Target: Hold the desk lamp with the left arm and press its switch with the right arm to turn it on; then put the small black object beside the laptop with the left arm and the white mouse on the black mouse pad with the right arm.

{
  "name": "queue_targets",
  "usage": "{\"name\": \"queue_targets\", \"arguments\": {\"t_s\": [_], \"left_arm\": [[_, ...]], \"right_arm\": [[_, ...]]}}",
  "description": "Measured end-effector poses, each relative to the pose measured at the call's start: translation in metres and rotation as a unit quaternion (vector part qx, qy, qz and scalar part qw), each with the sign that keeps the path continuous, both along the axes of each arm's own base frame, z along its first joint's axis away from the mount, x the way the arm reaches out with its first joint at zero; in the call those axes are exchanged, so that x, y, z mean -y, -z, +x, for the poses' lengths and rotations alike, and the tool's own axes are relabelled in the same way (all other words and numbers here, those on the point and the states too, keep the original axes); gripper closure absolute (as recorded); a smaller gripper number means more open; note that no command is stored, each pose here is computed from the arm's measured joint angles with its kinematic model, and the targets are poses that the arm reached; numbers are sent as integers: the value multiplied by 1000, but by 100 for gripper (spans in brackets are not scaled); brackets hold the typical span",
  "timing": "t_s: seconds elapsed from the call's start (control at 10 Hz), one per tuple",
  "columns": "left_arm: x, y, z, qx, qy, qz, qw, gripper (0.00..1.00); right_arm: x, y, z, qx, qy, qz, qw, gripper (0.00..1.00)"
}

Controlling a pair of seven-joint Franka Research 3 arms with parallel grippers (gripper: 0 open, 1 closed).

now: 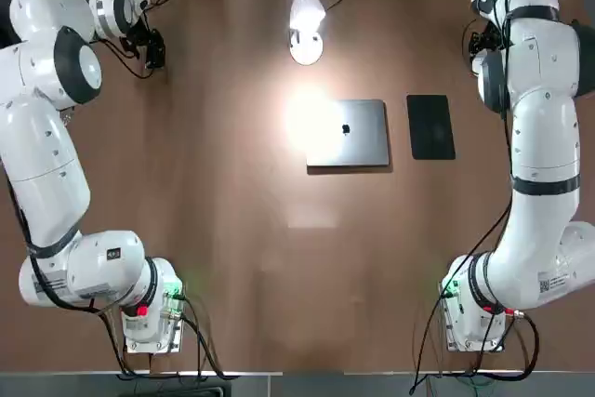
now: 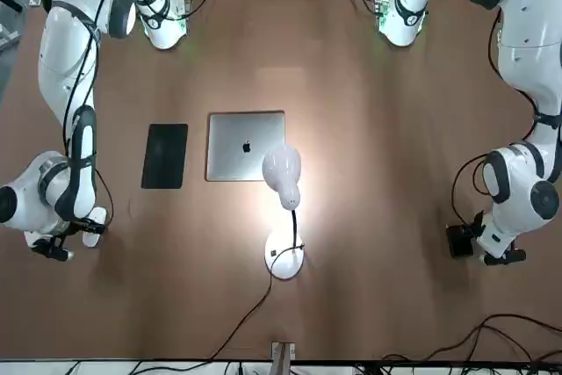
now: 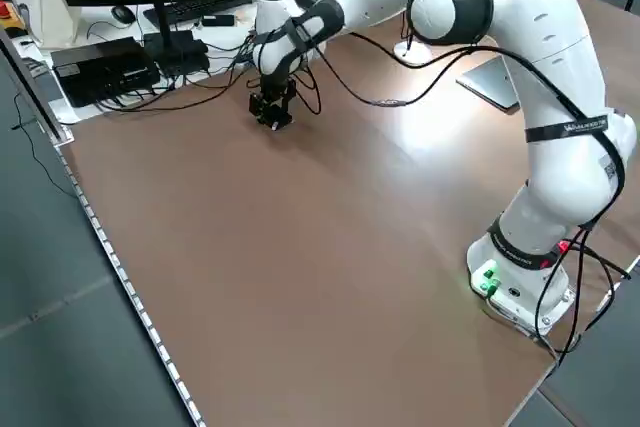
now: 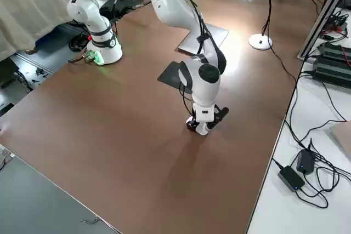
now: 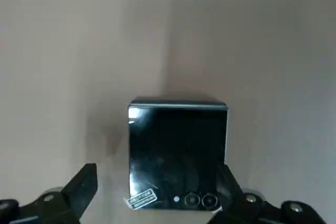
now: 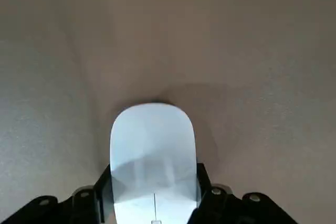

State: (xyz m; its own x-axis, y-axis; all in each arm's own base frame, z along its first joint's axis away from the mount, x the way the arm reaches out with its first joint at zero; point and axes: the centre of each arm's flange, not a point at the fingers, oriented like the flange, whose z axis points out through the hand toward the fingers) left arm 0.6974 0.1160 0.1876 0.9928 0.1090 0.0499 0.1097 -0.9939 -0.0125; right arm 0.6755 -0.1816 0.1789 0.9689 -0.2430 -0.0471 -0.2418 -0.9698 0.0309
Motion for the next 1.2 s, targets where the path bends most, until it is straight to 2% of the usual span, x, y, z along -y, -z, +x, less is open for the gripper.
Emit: {"name": "queue_targets", "arguments": {"t_s": [0.4, 0.6, 0.7, 0.8, 0.9, 1.2], "left_arm": [[2, -3, 5, 8, -6, -7, 1000, 0], [2, 2, 4, 5, -6, -8, 1000, 0], [3, 6, 4, 3, -6, -8, 1000, 0], [3, 10, 4, 2, -6, -8, 1000, 0], [3, 14, 3, 3, -6, -8, 1000, 0], [4, 17, 4, 3, -5, -8, 1000, 3]], "right_arm": [[-15, -7, 6, -3, -20, 11, 1000, 37], [-67, -35, 12, -31, -55, 33, 997, 37], [-109, -61, 13, -47, -83, 18, 995, 37], [-161, -85, 5, -60, -108, -8, 992, 37], [-212, -97, -13, -65, -128, -27, 989, 37], [-316, -98, -97, -59, -145, -14, 988, 37]]}}
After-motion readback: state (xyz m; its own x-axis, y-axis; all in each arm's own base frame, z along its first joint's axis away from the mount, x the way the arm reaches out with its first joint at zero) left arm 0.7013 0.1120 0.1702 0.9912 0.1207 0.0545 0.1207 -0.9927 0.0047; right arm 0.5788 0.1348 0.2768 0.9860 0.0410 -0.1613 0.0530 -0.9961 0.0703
